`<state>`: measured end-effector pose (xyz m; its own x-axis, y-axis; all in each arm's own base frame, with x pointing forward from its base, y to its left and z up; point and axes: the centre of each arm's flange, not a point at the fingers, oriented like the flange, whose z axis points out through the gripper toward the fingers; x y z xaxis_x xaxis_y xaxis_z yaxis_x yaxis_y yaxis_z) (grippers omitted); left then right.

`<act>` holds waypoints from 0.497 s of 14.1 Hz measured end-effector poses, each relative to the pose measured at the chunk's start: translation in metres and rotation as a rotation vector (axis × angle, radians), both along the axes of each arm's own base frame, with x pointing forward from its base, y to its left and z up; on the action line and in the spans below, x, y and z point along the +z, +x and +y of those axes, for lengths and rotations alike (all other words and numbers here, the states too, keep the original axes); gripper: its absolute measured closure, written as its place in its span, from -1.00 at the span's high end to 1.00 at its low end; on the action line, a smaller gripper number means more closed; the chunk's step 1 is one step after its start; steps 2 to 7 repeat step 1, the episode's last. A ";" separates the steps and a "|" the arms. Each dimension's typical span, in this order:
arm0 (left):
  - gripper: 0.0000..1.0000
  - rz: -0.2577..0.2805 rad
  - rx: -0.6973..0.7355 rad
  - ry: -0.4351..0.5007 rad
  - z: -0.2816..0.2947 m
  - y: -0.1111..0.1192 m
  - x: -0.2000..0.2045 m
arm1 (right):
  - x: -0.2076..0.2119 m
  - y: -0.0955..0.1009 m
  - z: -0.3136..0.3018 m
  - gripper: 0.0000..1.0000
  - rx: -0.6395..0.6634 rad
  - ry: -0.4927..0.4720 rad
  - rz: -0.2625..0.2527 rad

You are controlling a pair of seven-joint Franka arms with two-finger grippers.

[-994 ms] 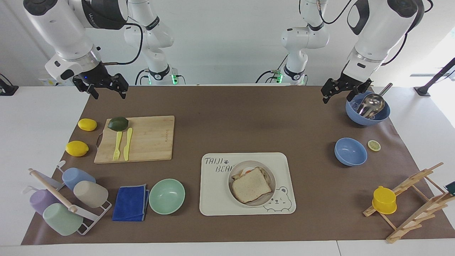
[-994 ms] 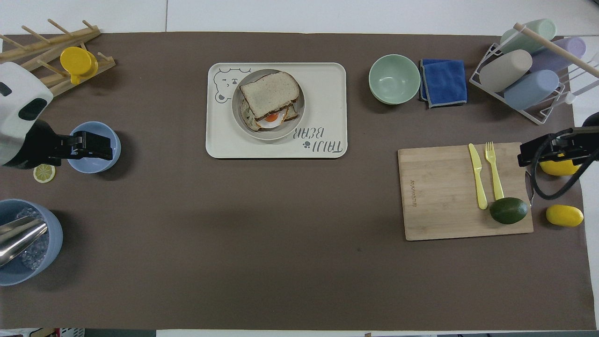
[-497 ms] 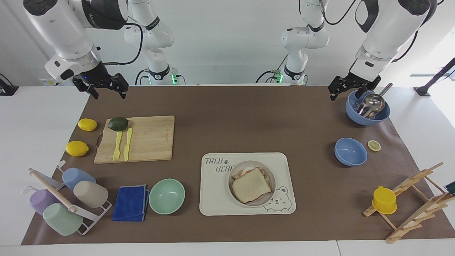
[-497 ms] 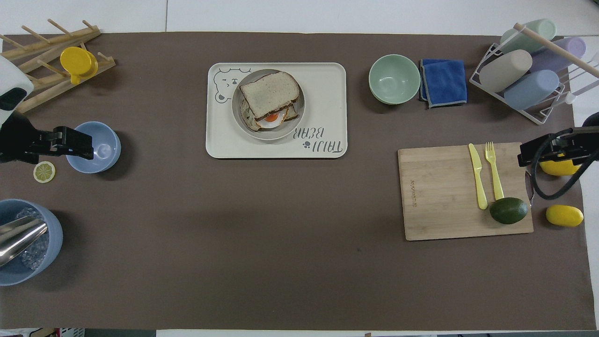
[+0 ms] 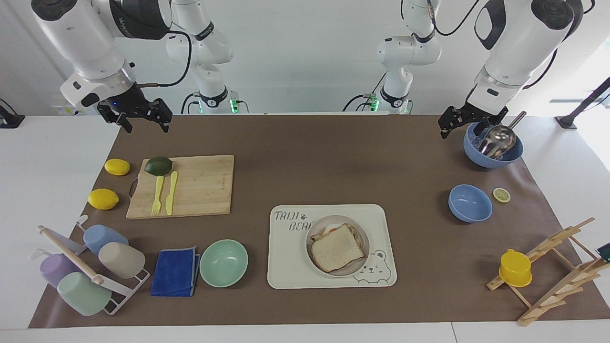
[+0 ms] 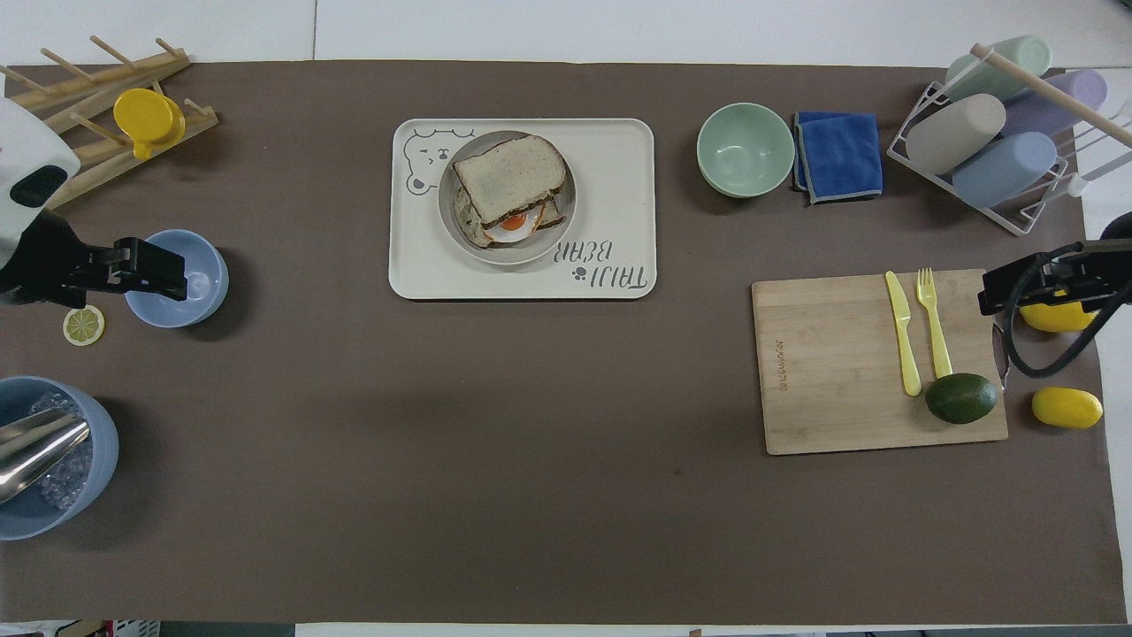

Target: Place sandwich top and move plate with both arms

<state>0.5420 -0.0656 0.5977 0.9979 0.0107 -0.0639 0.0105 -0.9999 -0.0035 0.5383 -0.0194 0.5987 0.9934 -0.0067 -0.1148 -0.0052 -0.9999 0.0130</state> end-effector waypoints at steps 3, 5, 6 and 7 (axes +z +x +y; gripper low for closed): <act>1.00 -0.001 0.004 -0.003 0.002 0.000 0.000 | 0.000 0.000 0.000 1.00 0.000 0.000 0.000; 1.00 -0.001 0.004 -0.003 0.002 0.000 0.000 | 0.000 0.000 0.000 1.00 0.000 0.000 0.000; 1.00 -0.001 0.004 -0.003 0.002 0.000 0.000 | 0.000 0.000 0.000 1.00 0.000 0.000 0.000; 1.00 -0.001 0.004 -0.003 0.002 0.000 0.000 | 0.000 0.000 0.000 1.00 0.000 0.000 0.000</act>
